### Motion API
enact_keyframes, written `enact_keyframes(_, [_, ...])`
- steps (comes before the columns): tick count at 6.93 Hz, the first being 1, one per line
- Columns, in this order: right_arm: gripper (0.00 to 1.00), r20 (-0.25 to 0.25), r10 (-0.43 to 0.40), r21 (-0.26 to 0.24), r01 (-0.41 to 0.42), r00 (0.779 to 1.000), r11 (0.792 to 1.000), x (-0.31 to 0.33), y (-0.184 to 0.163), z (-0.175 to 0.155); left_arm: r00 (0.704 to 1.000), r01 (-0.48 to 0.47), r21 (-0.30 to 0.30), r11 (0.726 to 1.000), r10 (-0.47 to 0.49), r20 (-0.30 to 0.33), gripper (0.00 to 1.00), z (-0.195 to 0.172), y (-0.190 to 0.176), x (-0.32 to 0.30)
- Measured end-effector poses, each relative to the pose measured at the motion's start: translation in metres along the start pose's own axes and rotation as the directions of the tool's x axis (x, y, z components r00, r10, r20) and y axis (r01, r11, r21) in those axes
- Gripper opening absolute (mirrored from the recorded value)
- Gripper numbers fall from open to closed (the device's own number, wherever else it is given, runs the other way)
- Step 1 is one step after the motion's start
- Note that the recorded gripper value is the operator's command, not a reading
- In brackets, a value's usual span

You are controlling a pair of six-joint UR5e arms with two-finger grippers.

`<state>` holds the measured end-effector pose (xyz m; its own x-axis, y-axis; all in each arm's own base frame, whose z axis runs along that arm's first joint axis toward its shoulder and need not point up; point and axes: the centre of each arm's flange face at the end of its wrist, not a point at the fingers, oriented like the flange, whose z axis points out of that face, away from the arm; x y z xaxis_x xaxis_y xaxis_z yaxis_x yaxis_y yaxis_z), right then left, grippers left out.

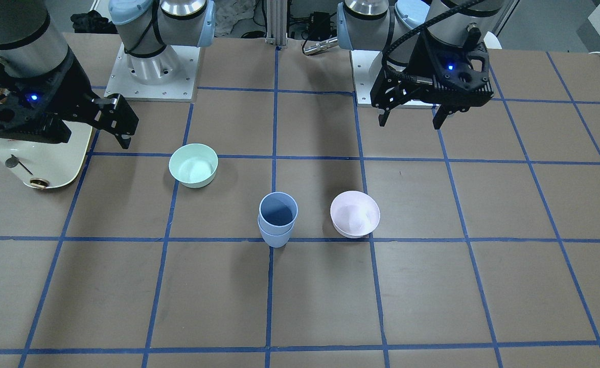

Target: Stack blue cups with both arms

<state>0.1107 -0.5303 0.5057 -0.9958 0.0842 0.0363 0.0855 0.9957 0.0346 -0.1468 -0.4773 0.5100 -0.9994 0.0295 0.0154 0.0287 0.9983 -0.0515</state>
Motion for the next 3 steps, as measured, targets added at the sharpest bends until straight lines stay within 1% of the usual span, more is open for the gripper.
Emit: enact_keyframes(3, [1.00,0.000,0.000,0.005,0.000,1.000,1.000,0.0003,0.0051,-0.0014,1.000,-0.001,-0.002,1.000,0.001,0.001,1.00,-0.0004,0.0010,0.0003])
